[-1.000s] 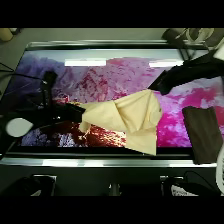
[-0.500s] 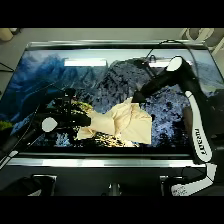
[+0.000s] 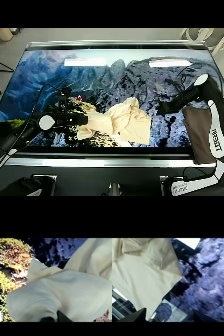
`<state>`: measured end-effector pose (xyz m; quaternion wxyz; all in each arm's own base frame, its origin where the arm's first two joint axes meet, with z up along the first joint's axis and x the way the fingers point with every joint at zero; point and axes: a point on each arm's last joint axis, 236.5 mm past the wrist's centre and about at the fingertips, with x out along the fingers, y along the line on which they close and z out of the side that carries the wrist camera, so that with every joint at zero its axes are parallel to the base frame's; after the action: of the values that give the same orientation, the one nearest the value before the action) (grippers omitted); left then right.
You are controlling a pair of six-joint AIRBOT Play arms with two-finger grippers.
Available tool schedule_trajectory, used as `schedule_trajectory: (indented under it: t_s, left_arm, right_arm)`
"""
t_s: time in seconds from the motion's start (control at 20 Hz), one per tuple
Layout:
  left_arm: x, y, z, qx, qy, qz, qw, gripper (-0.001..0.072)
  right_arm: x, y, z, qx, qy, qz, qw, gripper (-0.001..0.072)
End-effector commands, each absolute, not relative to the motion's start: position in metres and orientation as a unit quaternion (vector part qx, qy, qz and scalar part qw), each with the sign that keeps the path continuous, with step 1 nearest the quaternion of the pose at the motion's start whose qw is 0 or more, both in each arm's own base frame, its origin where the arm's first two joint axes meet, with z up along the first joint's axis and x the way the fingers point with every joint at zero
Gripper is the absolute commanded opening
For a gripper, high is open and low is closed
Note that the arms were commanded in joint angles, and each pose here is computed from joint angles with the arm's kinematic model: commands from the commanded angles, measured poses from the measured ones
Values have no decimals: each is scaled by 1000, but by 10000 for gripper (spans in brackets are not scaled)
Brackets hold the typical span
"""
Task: Fold the shirts.
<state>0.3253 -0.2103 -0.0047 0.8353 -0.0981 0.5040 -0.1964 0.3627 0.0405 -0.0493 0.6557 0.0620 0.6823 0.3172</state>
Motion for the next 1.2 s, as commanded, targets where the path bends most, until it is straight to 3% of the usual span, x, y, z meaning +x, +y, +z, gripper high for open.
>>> schedule_trajectory:
  t_s: [0.0,0.35,0.4,0.45,0.5,0.55,0.7,0.85,0.95,1.05,1.15]
  left_arm:
    - [325,-211,-5,-102,505,-196,834,26]
    - [319,-209,-8,-98,518,-196,827,26]
    - [318,-209,-9,-98,520,-196,825,26]
    - [317,-209,-9,-97,521,-196,825,26]
    - [317,-209,-9,-97,521,-196,825,26]
    - [316,-209,-8,-95,524,-198,823,26]
    - [313,-200,19,-14,531,-223,817,25]
    - [344,-168,124,70,435,-195,876,25]
    - [354,-143,239,63,316,-157,934,25]
    - [331,-117,357,24,189,-136,972,25]
    - [287,-95,442,-32,90,-137,986,25]
  right_arm:
    - [326,53,-95,87,716,304,622,622]
    - [334,98,-102,132,689,322,636,585]
    - [335,102,-101,138,687,322,637,517]
    - [337,106,-99,145,683,324,638,402]
    - [339,111,-96,152,676,331,640,138]
    - [342,117,-90,164,666,340,643,16]
    - [370,117,-37,111,596,374,701,17]
    - [412,106,107,-7,442,367,819,17]
    - [416,92,244,-89,291,310,901,16]
    - [378,63,403,-160,98,191,964,16]
    - [297,33,516,-185,-49,77,979,15]
